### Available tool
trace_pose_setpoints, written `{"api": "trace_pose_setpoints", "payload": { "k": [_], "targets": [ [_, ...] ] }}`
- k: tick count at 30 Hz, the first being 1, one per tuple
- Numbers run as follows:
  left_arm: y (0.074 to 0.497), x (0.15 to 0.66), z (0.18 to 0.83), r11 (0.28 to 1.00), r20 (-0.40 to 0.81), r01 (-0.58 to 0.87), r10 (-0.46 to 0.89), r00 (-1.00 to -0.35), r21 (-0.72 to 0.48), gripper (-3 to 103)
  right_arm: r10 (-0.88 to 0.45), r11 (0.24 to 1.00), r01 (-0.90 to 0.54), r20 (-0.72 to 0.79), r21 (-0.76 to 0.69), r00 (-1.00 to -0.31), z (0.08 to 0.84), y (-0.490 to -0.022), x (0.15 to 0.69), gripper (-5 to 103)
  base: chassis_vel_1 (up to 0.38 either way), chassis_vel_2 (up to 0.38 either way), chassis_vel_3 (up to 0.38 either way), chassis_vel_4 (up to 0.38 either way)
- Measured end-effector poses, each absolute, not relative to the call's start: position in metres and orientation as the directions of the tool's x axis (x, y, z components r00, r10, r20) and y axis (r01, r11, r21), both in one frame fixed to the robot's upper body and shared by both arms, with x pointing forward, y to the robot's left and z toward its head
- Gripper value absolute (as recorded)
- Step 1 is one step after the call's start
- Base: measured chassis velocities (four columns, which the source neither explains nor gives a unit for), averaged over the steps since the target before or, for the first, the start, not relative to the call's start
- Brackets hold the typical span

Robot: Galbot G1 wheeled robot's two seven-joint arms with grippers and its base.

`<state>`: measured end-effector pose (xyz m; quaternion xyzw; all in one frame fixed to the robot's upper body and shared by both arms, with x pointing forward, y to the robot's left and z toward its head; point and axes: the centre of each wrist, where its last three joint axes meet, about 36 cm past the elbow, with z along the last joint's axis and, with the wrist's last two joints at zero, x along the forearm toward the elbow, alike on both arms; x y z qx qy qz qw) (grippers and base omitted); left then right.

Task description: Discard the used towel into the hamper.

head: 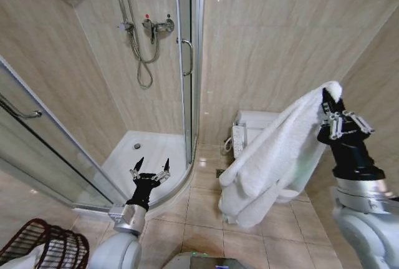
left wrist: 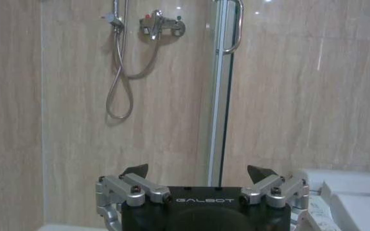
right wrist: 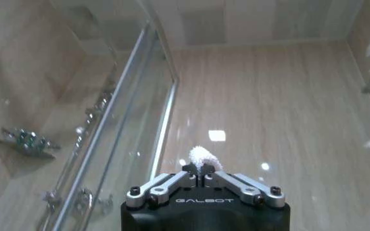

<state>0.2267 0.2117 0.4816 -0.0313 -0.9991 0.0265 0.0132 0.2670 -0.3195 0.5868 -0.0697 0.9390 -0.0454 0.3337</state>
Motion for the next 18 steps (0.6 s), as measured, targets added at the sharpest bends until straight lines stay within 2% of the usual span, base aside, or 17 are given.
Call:
{"api": "trace_pose_setpoints", "payload": {
  "k": [18],
  "targets": [
    [0.2117,0.2267,0.4817,0.997,0.025,0.062,0.063,-0.998,-0.054,100,-0.159,0.986,-0.084,-0.641,-0.146,-0.751,0.5887,-0.3213,0.2671,2,0.0,0.0,0.0,0.0]
  ]
}}
